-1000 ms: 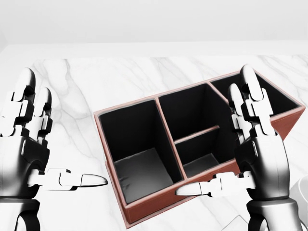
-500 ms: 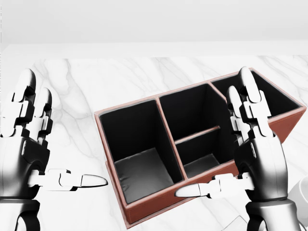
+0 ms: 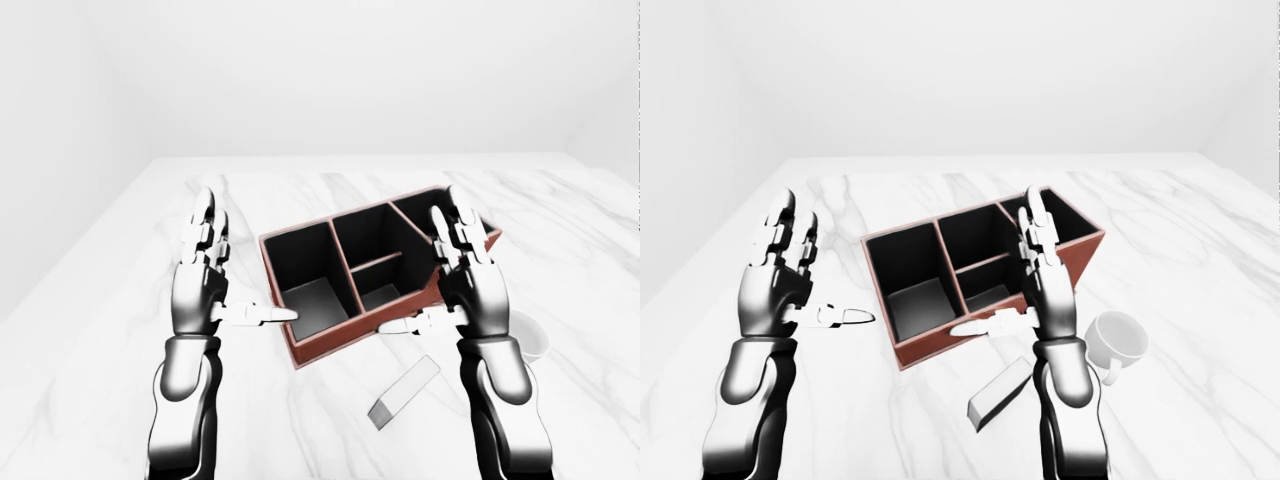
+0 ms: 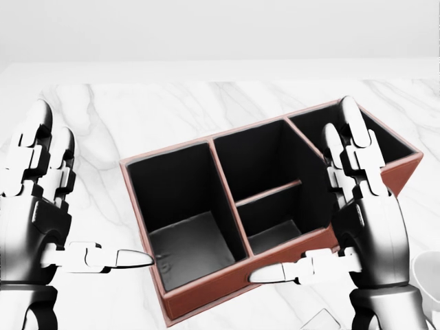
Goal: Pick up the book and place it in the front compartment of the caddy.
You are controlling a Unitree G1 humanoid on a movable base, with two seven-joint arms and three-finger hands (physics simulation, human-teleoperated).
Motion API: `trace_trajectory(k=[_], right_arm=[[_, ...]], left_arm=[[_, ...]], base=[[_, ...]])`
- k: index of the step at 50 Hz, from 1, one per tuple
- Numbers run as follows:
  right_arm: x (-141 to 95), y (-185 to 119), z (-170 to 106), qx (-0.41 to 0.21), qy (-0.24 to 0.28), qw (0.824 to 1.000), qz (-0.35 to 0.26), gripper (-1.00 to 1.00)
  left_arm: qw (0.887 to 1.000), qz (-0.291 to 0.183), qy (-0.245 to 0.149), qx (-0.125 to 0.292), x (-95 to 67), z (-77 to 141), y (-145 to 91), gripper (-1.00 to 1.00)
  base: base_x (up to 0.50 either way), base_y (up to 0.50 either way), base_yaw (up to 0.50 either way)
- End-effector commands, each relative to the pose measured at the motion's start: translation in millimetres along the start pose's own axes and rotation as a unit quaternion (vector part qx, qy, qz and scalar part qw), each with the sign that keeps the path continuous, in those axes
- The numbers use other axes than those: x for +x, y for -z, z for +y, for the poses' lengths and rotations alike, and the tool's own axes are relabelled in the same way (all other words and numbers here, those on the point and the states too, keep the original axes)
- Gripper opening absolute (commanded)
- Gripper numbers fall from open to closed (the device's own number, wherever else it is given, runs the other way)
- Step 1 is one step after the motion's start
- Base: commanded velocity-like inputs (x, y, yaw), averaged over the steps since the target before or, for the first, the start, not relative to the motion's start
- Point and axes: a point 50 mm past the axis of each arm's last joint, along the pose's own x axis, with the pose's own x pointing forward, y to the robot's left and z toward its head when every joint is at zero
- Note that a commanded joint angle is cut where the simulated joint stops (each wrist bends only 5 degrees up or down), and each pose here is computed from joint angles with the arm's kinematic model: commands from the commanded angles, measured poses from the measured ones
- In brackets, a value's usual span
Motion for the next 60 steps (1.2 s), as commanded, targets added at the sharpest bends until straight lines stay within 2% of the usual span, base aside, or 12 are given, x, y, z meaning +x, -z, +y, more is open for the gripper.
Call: trace_trajectory(k=[1, 12, 33, 54, 60], right_arm=[[1, 1, -1, -0.001, 0.003, 1.0, 0.002, 1.0], [0, -1, 0, -0.006, 0.002, 1.0, -0.001, 1.0], [5, -21, -11, -0.081, 0.001, 0.996, -0.041, 1.0], [2, -46, -6, -0.165, -0.039, 0.982, -0.081, 1.0], [2, -45, -3, -0.184, -0.054, 0.978, -0.076, 1.0]], left_arm=[[1.0, 0.001, 0.002, -0.002, 0.1, -1, 1, 1.0], [1.0, -0.003, 0.002, -0.001, -0.2, -1, -1, 1.0], [1.0, -0.001, 0.001, -0.002, 0.8, 0, 0, 1.0], [1.0, -0.001, -0.001, -0.002, 1.1, 1, 0, 1.0], [1.0, 0.006, 0.0, -0.002, 0.9, 0, 3, 1.0]], base=[[0.0, 0.0, 0.0], [0.0, 0.0, 0.0], [0.0, 0.0, 0.0], [0.0, 0.0, 0.0], [0.0, 0.0, 0.0]])
